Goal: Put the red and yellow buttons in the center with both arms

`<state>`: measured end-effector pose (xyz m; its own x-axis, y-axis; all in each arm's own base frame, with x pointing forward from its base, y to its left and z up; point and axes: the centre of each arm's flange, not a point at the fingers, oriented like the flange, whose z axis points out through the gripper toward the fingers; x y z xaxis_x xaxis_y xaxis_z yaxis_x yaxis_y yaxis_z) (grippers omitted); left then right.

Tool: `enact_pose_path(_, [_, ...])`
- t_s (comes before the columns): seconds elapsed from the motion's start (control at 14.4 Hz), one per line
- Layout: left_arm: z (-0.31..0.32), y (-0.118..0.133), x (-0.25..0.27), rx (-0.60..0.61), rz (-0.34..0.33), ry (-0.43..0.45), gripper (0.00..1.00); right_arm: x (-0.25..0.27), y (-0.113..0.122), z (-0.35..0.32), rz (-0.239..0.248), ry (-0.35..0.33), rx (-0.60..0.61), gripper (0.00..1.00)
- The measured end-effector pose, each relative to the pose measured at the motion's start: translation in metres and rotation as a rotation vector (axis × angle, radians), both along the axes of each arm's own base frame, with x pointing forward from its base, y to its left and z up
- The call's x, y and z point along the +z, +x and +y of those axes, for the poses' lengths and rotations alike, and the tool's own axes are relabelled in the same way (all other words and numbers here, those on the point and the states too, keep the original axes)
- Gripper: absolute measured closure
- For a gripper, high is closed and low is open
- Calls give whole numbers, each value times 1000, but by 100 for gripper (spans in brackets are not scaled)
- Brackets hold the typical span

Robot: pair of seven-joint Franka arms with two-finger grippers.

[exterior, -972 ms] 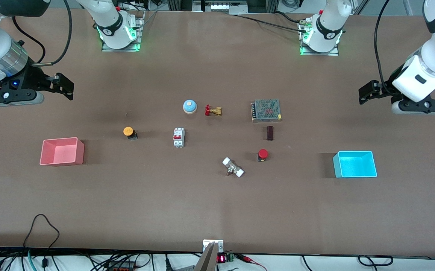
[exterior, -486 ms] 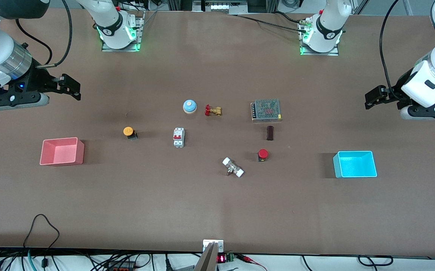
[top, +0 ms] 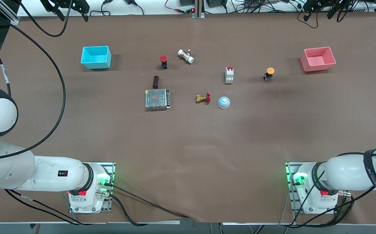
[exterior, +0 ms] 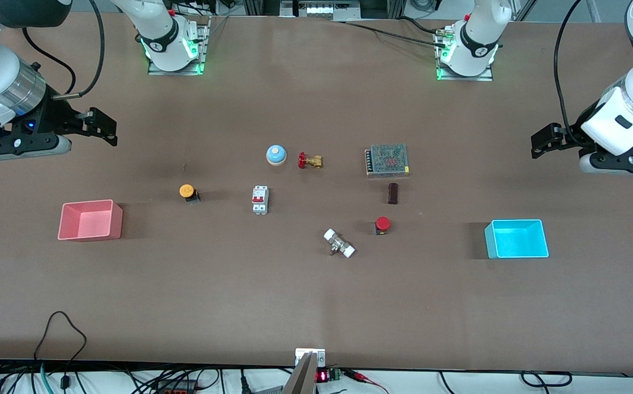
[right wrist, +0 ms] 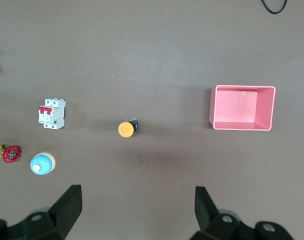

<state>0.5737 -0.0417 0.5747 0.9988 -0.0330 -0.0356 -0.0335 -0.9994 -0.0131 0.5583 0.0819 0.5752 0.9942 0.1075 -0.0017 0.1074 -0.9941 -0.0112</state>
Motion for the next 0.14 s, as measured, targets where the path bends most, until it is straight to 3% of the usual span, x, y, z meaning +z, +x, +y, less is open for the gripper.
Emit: enact_pose_path(0.14, [0,0,0,-2,0,0,0,0,0,0,0,0,0,0])
